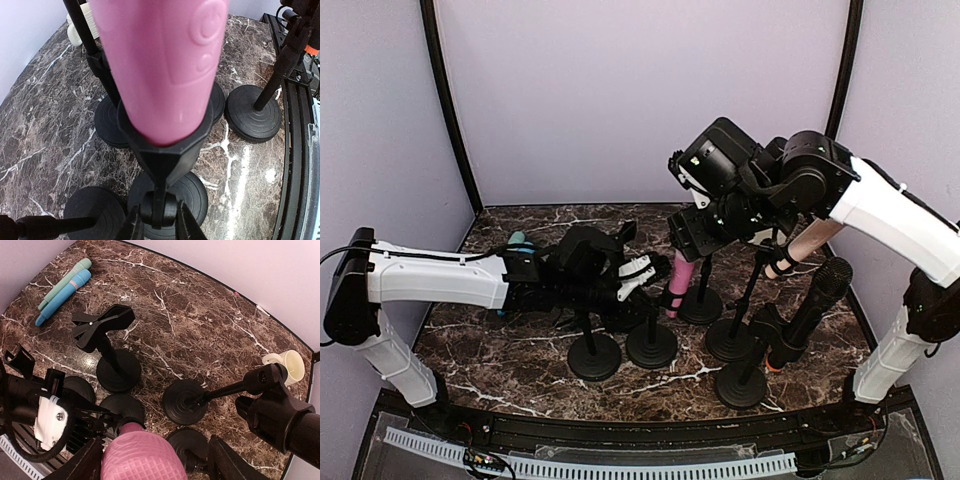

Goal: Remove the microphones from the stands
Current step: Hold the microphone stand at the center of the board.

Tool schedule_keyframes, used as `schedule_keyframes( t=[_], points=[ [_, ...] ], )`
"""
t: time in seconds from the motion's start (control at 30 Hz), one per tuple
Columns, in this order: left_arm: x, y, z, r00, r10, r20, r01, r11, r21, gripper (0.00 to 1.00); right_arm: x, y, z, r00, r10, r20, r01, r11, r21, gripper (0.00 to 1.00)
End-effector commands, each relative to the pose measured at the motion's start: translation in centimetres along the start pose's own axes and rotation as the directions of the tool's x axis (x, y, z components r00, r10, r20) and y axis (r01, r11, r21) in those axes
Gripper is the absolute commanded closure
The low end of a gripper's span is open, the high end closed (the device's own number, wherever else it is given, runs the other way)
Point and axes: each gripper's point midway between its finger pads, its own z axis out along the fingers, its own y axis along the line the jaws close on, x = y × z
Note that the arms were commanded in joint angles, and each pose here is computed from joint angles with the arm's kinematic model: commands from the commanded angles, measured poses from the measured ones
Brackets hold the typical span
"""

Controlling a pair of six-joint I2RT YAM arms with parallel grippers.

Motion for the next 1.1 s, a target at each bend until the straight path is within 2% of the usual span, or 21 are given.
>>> schedule_keyframes(
  t=[0.0, 0.07, 0.23, 0.3, 0.37, 0.57, 0.63, 1.07],
  points=[
    [-1.2, 0.6, -1.3, 0.998, 0.028, 0.051, -0.027, 0.999, -0.024, 0.99, -0.8, -0.5, -0.2, 0.998, 0.053, 0.043, -0.052, 0.999, -0.012, 0.31],
    [-1.2, 0.6, -1.3, 0.998, 0.029, 0.053, -0.028, 0.999, -0.022, 0.99, -0.9, -0.5, -0.1, 0.997, 0.059, 0.047, -0.058, 0.998, -0.019, 0.35],
    [-1.7, 0.5, -1.5, 0.997, 0.021, 0.073, -0.020, 1.000, -0.018, 0.96, -0.9, -0.4, -0.3, 0.996, 0.072, 0.057, -0.070, 0.997, -0.044, 0.57],
    [-2.2, 0.4, -1.6, 0.996, 0.018, 0.089, -0.017, 1.000, -0.011, 0.87, -1.0, -0.3, -0.5, 0.995, 0.075, 0.064, -0.072, 0.996, -0.055, 0.64],
    [-2.5, 0.3, -1.6, 0.995, 0.017, 0.100, -0.017, 1.000, -0.004, 0.73, -1.1, -0.4, -0.8, 0.994, 0.082, 0.072, -0.077, 0.995, -0.065, 0.69],
    [-3.4, 0.7, -1.2, 0.992, 0.023, 0.128, -0.021, 1.000, -0.017, 0.49, -1.4, -0.2, -1.4, 0.992, 0.088, 0.094, -0.079, 0.992, -0.098, 0.70],
    [-3.8, 0.8, -1.0, 0.990, 0.023, 0.140, -0.020, 1.000, -0.019, 0.44, -1.5, -0.1, -1.4, 0.992, 0.087, 0.095, -0.078, 0.992, -0.101, 0.70],
    [-3.8, 0.3, 0.2, 0.988, 0.005, 0.152, -0.008, 1.000, 0.019, 0.39, -1.7, -0.1, -1.7, 0.990, 0.090, 0.108, -0.079, 0.991, -0.107, 0.70]
  ],
)
